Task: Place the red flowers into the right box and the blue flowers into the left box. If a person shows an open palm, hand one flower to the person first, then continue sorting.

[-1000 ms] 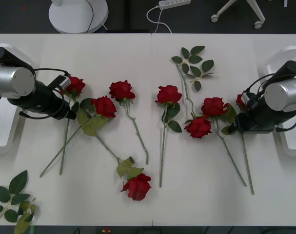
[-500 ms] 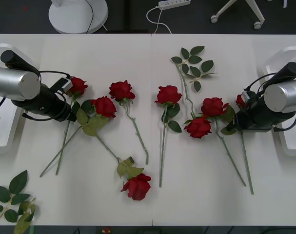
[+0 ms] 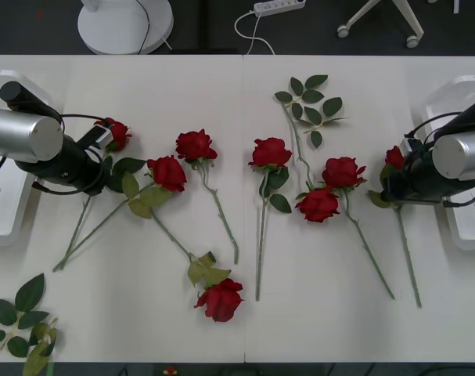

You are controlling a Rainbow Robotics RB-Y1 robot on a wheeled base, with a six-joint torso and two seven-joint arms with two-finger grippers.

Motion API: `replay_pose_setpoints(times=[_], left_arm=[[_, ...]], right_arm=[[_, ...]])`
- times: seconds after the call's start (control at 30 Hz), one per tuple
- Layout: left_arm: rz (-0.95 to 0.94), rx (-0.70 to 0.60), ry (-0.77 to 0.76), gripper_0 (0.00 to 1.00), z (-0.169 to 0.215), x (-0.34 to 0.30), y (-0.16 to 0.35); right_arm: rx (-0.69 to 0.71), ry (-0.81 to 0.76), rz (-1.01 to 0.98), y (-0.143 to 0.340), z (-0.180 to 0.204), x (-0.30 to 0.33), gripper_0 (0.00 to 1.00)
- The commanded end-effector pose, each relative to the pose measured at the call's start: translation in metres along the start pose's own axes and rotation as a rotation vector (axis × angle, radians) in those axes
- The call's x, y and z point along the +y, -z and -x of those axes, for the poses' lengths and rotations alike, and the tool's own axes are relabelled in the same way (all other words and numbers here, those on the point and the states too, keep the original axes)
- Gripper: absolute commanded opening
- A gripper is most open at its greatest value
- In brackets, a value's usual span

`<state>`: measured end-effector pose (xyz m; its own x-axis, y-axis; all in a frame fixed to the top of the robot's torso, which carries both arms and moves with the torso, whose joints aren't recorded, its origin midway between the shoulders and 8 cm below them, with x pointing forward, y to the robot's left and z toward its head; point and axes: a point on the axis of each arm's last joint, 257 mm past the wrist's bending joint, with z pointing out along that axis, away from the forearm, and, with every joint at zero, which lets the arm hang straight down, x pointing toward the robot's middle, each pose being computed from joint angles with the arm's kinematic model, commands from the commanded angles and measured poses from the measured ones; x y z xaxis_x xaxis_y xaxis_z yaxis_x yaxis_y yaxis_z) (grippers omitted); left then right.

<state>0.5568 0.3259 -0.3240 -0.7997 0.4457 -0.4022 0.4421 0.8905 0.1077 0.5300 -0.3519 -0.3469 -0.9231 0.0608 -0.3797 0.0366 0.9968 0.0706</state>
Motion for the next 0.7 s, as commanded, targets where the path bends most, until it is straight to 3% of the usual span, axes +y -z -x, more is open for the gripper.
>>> replay_pose_setpoints(times=[0.03, 0.33, 0.53, 0.7], left_arm=[[0.026, -0.02, 0.027, 0.0, 0.021, 0.005, 0.009], [0.038, -0.091, 0.035, 0.0, 0.056, 0.011, 0.027], [-0.009, -0.227, 0.064, 0.0, 0.119, 0.009, 0.084], [-0.065, -0.303, 0.057, 0.0, 0.144, 0.003, 0.141]], right_arm=[[0.068, 0.046, 0.03, -0.04, -0.049, 0.023, 0.01], [0.086, 0.022, 0.066, -0.041, -0.054, 0.034, 0.0], [0.106, -0.039, 0.173, -0.025, -0.048, 0.06, 0.0], [0.107, -0.023, 0.212, 0.017, -0.026, 0.065, 0.0]])
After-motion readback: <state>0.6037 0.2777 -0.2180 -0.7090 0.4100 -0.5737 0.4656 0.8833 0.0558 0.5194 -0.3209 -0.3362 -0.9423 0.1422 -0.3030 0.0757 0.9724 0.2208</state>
